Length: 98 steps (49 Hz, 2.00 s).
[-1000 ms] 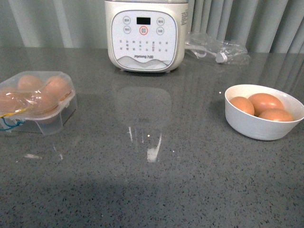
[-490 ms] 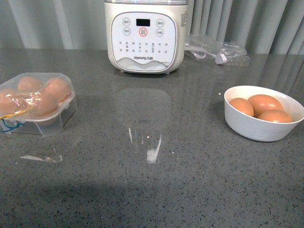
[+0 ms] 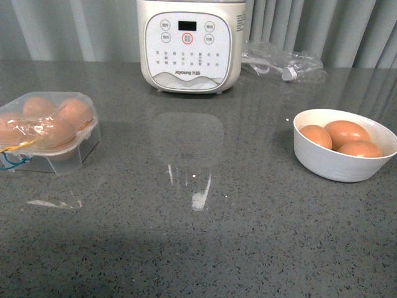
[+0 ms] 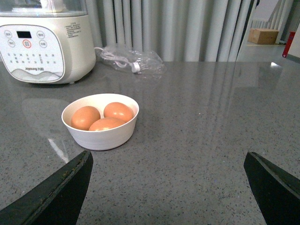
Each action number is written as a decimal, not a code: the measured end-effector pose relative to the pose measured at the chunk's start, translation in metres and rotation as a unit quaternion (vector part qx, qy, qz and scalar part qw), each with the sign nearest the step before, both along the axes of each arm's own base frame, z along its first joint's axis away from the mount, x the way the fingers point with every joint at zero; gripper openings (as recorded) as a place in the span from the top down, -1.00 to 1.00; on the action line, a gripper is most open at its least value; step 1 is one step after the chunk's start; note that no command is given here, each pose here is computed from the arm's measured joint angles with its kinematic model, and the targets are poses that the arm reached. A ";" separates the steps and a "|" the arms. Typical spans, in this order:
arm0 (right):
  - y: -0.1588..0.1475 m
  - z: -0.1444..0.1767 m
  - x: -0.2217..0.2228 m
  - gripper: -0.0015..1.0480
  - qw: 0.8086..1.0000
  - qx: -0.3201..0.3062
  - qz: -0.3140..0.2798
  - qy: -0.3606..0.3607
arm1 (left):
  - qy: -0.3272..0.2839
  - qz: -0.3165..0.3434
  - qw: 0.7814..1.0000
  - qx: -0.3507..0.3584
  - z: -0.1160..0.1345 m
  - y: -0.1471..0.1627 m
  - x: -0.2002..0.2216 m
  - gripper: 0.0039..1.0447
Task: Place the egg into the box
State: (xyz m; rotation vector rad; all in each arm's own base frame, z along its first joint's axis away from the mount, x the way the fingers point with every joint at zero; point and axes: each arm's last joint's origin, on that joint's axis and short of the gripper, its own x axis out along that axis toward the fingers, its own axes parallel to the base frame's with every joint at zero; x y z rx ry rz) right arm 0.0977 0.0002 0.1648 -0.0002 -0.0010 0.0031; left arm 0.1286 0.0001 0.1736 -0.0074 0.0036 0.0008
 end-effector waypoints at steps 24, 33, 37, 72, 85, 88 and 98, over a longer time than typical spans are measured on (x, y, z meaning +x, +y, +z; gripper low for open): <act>0.000 0.000 0.000 -0.87 1.000 0.000 0.000 0.000 | -0.017 0.000 1.000 0.001 0.003 0.000 -0.013 0.94; 0.000 0.000 0.000 -0.87 1.000 0.000 0.000 0.000 | -0.017 0.000 1.000 0.000 0.003 0.000 -0.017 0.94; 0.000 0.000 0.000 -0.87 1.000 0.000 0.000 0.000 | -0.017 0.000 1.000 0.001 0.002 0.000 -0.019 0.94; 0.000 0.000 0.000 -0.87 1.000 0.000 0.000 0.000 | -0.014 0.000 1.000 0.001 -0.001 0.000 -0.032 -0.09; 0.000 0.000 0.000 -0.87 1.000 0.000 0.000 0.000 | -0.014 0.000 1.000 0.001 -0.001 0.000 -0.032 -0.81; 0.000 0.000 0.000 -0.87 1.000 0.000 0.000 0.000 | -0.014 0.000 1.000 0.002 -0.001 0.000 -0.032 -0.89; 0.000 0.000 0.000 -0.87 1.000 0.000 0.000 0.000 | -0.014 0.000 1.000 0.002 -0.001 0.000 -0.032 -0.88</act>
